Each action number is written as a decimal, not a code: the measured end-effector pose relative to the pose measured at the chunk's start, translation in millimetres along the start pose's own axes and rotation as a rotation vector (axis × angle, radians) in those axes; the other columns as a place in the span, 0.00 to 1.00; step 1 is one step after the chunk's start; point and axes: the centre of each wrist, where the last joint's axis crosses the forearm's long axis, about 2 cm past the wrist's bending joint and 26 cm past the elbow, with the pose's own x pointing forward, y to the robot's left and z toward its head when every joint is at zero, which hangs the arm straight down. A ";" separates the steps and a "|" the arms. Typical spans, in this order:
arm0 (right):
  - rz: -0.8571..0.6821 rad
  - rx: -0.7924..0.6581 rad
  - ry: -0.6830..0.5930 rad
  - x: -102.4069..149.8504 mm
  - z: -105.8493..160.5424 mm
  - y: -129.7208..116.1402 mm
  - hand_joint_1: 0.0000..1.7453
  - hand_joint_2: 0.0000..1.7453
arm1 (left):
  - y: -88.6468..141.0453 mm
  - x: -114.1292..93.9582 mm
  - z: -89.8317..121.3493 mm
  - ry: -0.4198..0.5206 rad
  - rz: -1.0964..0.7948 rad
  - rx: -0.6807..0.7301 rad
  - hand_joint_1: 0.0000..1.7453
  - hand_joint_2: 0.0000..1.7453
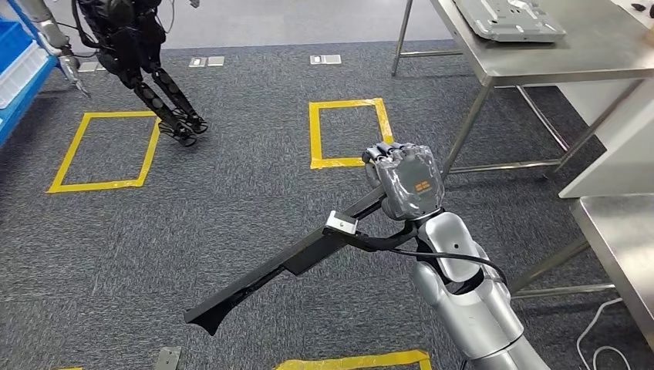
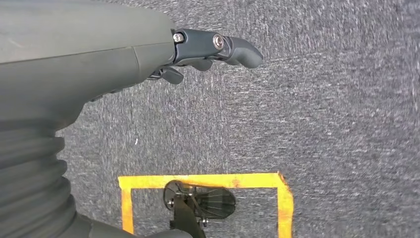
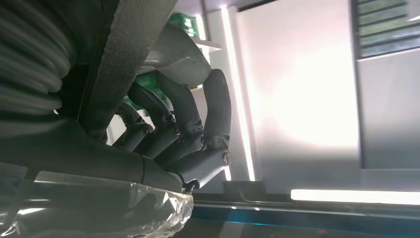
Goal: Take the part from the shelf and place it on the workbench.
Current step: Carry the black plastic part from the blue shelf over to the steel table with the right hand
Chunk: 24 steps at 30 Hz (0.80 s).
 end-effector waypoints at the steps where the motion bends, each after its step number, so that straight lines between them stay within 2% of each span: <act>1: 0.000 0.004 0.001 -0.2 1.3 0.7 1.00 1.00 | -0.2 0.0 0.1 0.001 0.000 0.000 0.00 1.00; 24: 0.002 0.009 0.014 -1.1 4.6 2.2 1.00 1.00 | -1.9 1.0 0.0 0.003 -0.008 -0.008 0.00 1.00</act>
